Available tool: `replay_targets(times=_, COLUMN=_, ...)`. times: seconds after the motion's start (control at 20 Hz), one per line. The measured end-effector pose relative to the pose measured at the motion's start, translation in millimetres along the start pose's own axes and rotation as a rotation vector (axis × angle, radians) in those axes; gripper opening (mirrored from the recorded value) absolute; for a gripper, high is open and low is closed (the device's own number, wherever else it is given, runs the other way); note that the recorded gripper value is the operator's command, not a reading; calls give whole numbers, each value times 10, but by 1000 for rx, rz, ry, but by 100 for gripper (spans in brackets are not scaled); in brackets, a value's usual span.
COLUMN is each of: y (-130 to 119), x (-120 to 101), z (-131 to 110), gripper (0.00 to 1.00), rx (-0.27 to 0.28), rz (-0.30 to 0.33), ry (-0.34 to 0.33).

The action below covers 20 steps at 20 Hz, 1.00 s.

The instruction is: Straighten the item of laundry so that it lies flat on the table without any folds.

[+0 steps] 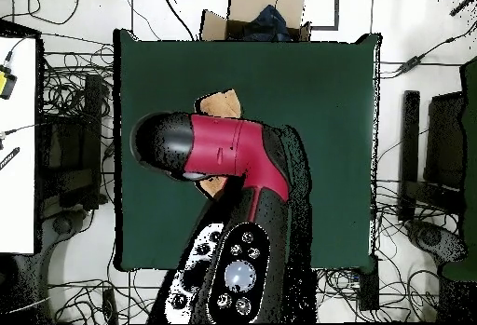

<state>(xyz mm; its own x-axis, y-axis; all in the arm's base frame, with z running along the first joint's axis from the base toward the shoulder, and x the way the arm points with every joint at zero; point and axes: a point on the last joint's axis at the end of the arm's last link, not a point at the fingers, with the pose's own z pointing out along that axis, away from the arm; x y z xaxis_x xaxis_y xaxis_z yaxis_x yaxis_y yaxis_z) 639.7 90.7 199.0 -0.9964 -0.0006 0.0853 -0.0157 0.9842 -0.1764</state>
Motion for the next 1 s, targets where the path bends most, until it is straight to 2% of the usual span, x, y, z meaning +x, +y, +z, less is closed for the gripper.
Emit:
replay_targets(times=0.25, y=116, x=28, z=-36, gripper=0, rx=7, rz=-18, ry=-5)
replay_targets(times=0.4, y=204, x=91, z=-68, gripper=0, rx=35, rz=-39, ry=-9)
replay_targets(times=0.7, y=312, x=261, z=-170, gripper=0, rx=147, rz=-102, ry=-27)
replay_targets(times=0.75, y=326, x=313, z=-210, gripper=0, rx=185, rz=-117, ry=-34)
replay_targets(times=1.0, y=277, x=420, z=-295, gripper=0, rx=254, rz=-123, ry=-43)
